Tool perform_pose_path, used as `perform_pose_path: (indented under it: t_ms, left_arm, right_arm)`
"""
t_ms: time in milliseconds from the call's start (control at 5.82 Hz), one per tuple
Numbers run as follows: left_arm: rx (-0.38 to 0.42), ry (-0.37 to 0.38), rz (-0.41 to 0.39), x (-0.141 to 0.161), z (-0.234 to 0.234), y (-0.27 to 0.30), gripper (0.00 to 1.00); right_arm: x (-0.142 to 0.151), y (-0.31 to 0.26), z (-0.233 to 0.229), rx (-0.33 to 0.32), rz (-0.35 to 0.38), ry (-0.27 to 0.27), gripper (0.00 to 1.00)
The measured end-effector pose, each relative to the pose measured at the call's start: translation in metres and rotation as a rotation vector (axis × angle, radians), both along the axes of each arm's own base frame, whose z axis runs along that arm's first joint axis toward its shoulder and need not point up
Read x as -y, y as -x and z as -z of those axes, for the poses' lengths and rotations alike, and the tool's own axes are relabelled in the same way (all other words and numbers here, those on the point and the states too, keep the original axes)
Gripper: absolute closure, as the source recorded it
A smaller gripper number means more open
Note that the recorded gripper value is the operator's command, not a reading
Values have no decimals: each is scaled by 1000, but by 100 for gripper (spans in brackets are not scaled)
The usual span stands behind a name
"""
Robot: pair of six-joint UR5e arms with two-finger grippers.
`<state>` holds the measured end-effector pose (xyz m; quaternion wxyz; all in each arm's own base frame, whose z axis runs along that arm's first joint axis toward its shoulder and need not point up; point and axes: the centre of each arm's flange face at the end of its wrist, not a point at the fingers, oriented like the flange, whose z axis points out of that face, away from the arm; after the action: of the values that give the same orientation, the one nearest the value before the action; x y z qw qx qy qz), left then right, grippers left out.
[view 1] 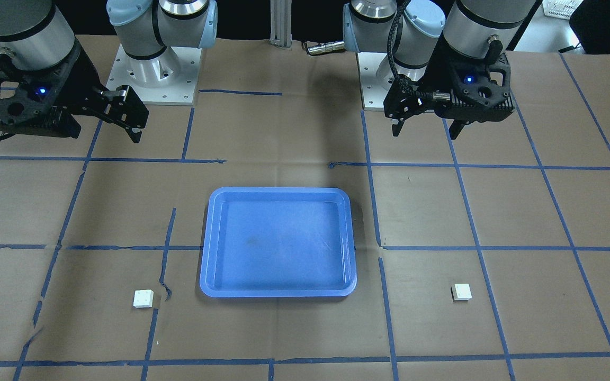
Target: Assemble white blocks and place on blue tray
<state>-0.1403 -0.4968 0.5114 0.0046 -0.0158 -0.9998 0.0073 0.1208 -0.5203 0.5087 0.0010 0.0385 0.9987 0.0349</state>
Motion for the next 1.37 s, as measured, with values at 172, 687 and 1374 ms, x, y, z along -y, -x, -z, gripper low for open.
perform_pose_path:
  t_ms: [172,687,1374]
  left_arm:
    - [0,4,3,0,-1,0,1]
    - [-2,2,-36,13,7,-26,2]
    - [-11,-34,-83,151,166,-156,2]
  right_arm:
    - [-1,0,-2,-1,-1,4,0]
    - [-3,0,-6,12,-214,15,0]
    - [28,4,11,28,-976,78,0]
